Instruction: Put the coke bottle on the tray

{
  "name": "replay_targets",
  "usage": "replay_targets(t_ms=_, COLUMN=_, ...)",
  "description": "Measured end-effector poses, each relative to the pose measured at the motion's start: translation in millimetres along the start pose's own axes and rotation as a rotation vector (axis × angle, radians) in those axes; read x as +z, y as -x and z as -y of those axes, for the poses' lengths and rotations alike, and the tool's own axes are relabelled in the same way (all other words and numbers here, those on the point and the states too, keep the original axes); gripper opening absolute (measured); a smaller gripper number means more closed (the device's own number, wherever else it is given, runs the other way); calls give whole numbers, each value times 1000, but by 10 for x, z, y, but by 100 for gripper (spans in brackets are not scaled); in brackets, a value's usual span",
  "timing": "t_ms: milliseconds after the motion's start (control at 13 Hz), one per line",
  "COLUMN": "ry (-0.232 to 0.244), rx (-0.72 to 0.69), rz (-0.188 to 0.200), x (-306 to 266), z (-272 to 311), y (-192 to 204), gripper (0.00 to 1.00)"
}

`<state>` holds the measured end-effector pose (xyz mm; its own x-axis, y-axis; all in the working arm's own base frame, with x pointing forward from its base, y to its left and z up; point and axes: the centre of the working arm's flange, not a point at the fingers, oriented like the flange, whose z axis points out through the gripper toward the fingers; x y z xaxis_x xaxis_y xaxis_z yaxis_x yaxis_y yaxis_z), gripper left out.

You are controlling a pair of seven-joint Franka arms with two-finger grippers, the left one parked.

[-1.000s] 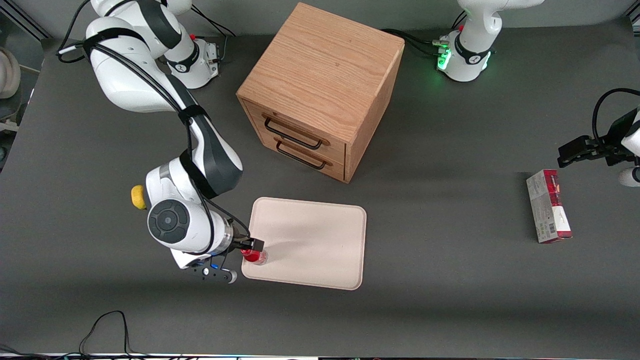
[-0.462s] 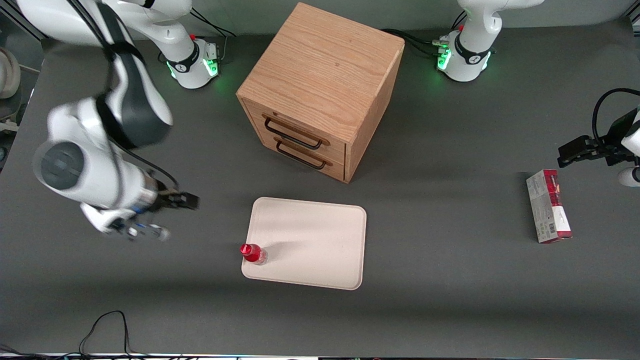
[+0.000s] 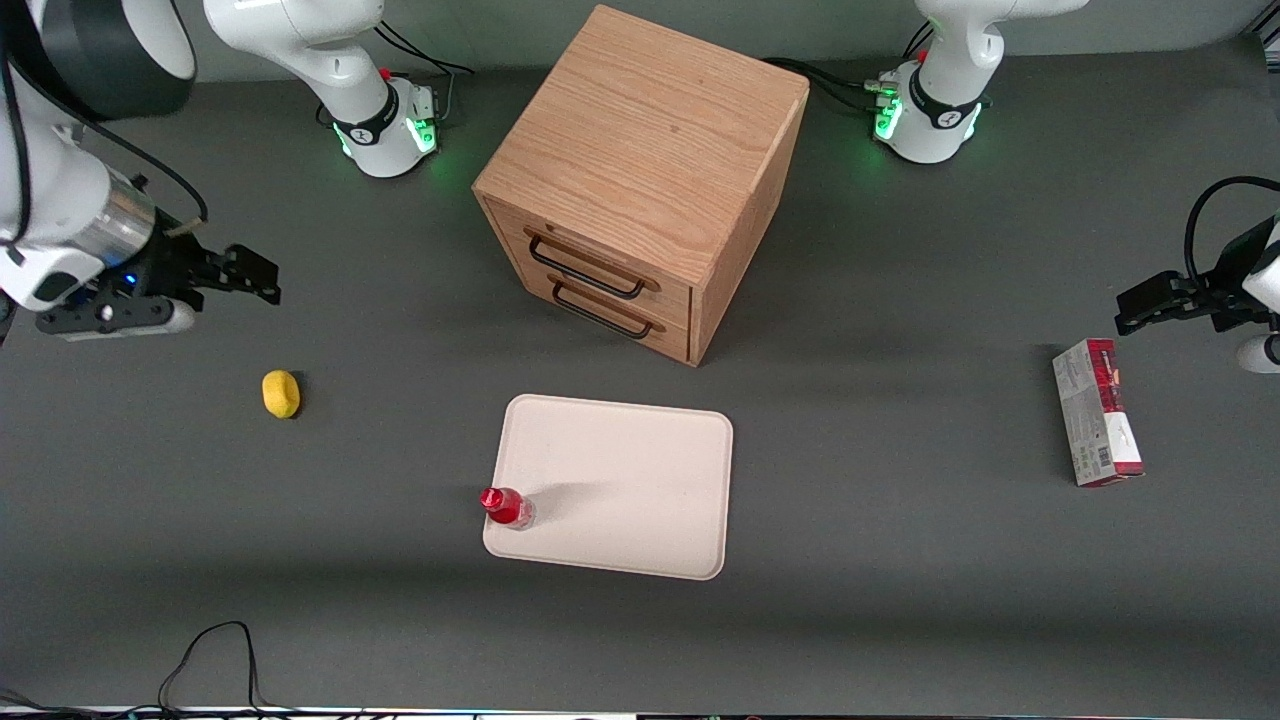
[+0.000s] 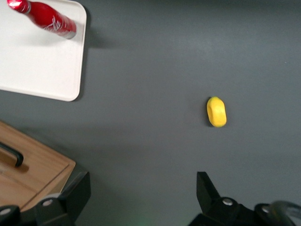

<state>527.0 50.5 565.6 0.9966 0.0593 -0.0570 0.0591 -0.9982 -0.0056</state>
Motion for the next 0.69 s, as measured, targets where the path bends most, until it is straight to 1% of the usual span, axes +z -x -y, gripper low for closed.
replay_targets(t_ms=154, ry=-2, rx=-42, rz=8, x=-102, z=-67, y=29, gripper=100)
replay_targets(t_ms=385, ry=-3, rx=-50, rz=4, x=-155, z=-112, y=5, gripper=100)
replay_targets(t_ms=692, ry=-2, rx=-59, rz=44, x=-175, z=-96, y=17, gripper=100)
